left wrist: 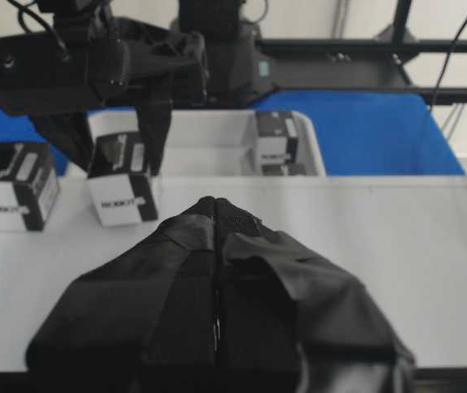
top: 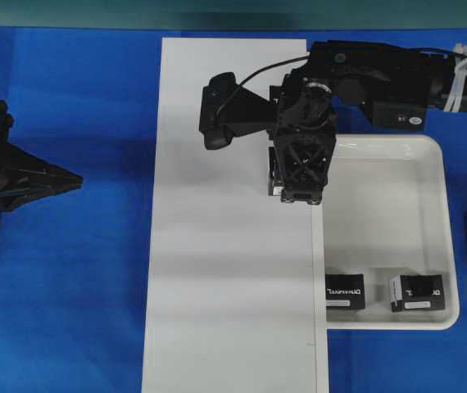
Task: Place the box from the white plastic tray onto the white base.
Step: 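Lower the box onto the white base and open the right gripper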
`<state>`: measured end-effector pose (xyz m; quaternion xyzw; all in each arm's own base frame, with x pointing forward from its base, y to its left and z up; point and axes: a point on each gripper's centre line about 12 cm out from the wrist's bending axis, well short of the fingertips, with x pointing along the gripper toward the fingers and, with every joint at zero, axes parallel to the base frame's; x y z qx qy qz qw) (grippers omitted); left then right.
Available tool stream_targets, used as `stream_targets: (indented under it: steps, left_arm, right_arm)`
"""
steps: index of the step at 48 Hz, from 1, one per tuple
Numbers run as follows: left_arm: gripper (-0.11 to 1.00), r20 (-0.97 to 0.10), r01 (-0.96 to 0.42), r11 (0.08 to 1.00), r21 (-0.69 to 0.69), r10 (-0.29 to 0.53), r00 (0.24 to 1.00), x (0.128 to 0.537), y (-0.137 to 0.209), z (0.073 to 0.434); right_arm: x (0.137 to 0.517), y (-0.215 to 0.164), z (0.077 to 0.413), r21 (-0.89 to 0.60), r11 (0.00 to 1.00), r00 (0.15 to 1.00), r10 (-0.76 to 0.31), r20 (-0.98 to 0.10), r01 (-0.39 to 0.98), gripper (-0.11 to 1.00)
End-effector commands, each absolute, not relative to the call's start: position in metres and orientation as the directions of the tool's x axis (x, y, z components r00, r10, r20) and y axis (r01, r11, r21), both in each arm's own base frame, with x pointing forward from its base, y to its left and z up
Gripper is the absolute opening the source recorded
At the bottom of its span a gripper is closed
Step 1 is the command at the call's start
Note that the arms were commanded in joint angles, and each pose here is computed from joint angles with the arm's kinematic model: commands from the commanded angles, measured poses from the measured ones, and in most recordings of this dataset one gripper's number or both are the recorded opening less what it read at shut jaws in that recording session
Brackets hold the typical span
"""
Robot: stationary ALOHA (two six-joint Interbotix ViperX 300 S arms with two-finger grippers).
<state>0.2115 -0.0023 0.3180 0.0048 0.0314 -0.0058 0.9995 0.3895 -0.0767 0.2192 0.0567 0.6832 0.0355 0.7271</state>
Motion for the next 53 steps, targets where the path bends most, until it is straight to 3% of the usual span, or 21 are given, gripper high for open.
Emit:
stream_targets:
  steps: [1, 53]
  left_arm:
    - [-0.07, -0.04, 0.013, 1.0, 0.012, -0.013, 0.999, 0.214, -0.003, 0.327]
    - [-0.07, -0.043, 0.013, 1.0, 0.012, -0.013, 0.999, 0.214, -0.003, 0.327]
  right_arm:
    - [0.391, -0.073, 0.215, 0.132, 0.991, 0.055, 0.131, -0.99, 0.017, 0.58]
    - [0.387, -0.073, 0.2, 0.124, 0.992, 0.056, 0.122, -0.991, 0.032, 0.58]
